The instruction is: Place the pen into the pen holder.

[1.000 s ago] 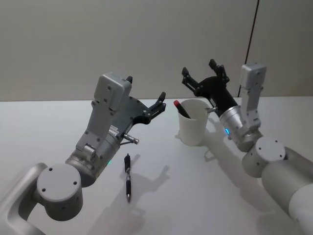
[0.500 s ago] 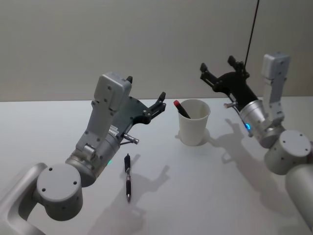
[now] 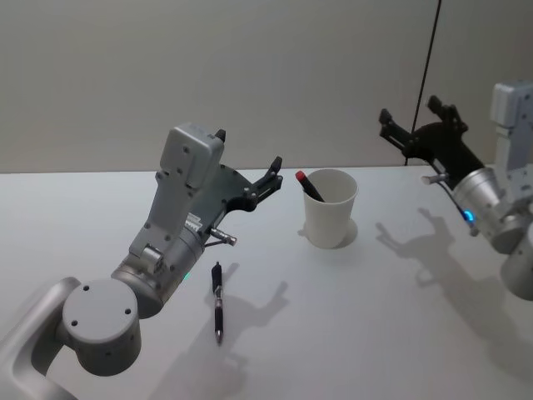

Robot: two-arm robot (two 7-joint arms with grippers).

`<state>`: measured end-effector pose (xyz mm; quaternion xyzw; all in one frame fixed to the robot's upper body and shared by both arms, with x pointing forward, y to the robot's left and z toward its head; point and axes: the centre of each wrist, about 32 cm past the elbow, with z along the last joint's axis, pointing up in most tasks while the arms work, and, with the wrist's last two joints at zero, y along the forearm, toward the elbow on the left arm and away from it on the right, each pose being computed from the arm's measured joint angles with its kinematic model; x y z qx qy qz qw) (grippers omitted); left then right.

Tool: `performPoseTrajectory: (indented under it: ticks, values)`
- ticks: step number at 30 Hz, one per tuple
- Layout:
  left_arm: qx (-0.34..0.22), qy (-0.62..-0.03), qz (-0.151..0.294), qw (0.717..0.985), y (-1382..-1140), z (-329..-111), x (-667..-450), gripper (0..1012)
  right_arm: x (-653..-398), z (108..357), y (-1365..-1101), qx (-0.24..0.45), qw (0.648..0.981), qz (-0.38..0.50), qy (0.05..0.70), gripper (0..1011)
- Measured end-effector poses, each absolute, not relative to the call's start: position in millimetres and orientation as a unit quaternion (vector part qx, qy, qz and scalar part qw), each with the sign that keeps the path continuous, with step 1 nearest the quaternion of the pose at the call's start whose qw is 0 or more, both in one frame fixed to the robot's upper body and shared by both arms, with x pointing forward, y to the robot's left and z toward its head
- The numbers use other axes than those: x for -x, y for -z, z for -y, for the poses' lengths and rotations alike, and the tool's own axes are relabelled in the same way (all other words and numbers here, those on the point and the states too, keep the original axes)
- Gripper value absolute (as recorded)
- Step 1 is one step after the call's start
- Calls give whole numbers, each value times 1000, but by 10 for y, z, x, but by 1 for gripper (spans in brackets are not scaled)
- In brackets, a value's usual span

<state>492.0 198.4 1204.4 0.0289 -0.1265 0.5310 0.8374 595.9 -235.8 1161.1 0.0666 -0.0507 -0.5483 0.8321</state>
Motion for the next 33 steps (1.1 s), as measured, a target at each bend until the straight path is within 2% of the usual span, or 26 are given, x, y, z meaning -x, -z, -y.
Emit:
performPoseTrajectory:
  ticks: [9,33]
  values:
    - [-29,-531,126,837,-12044,-1984,-4920,1003,-5837,2605,-11723,-43,828,53,557,1002]
    - [-29,-531,126,837,-12044,-1984,-4920,1003,-5557,3043,-11872,6,817,49,575,1002]
